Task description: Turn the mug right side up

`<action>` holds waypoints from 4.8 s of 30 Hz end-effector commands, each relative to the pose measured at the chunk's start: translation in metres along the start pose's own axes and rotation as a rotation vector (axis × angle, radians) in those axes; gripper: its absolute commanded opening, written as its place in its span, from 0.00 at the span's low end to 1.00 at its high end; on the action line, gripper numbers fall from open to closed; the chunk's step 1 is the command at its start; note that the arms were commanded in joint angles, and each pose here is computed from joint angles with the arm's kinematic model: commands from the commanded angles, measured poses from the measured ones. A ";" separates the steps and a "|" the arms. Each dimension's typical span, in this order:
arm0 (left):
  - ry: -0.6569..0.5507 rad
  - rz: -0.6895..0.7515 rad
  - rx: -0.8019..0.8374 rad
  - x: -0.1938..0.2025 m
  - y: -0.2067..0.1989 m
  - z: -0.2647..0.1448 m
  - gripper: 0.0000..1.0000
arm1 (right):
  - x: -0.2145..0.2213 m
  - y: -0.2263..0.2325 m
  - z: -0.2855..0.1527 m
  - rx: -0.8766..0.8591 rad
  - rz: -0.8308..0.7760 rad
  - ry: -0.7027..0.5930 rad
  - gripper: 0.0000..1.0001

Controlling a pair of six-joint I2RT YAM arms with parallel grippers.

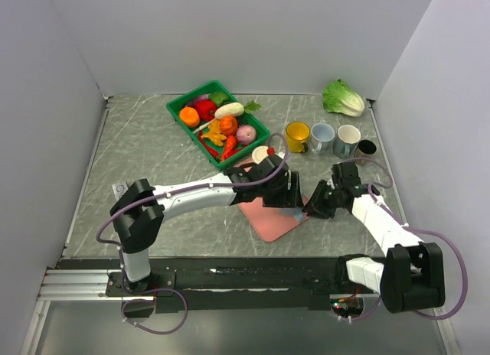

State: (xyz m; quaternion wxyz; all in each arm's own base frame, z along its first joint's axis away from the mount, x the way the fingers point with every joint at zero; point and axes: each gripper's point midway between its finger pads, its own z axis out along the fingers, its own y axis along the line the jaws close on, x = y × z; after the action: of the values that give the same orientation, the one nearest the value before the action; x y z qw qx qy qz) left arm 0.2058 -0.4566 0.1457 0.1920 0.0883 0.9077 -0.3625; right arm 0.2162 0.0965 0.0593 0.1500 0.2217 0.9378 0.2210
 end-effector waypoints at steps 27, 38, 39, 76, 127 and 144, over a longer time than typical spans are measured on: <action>-0.173 -0.147 -0.405 0.013 0.007 0.051 0.69 | -0.029 -0.038 -0.104 0.275 0.121 -0.482 0.67; -0.226 -0.186 -0.564 0.015 0.034 0.055 0.48 | -0.028 -0.042 -0.111 0.268 0.097 -0.512 0.68; -0.223 -0.186 -0.575 0.017 0.037 0.054 0.46 | -0.028 -0.042 -0.112 0.266 0.092 -0.515 0.68; -0.230 -0.052 -0.100 -0.025 -0.040 -0.084 0.01 | -0.014 0.080 -0.148 -0.269 -0.210 -0.334 0.70; -0.646 0.092 1.033 -0.162 -0.154 -0.284 0.01 | -0.040 0.266 -0.303 -1.316 -0.007 -0.246 0.72; -0.686 0.156 0.977 -0.153 -0.157 -0.272 0.01 | -0.049 0.263 -0.279 -1.270 0.127 -0.240 0.09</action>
State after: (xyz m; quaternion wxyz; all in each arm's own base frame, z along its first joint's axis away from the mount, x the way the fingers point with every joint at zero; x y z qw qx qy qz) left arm 0.2442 -0.3939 0.4467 0.4018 0.0661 0.5707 -0.7131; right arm 0.2502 0.1920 0.4107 0.3047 0.1807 0.6138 0.7055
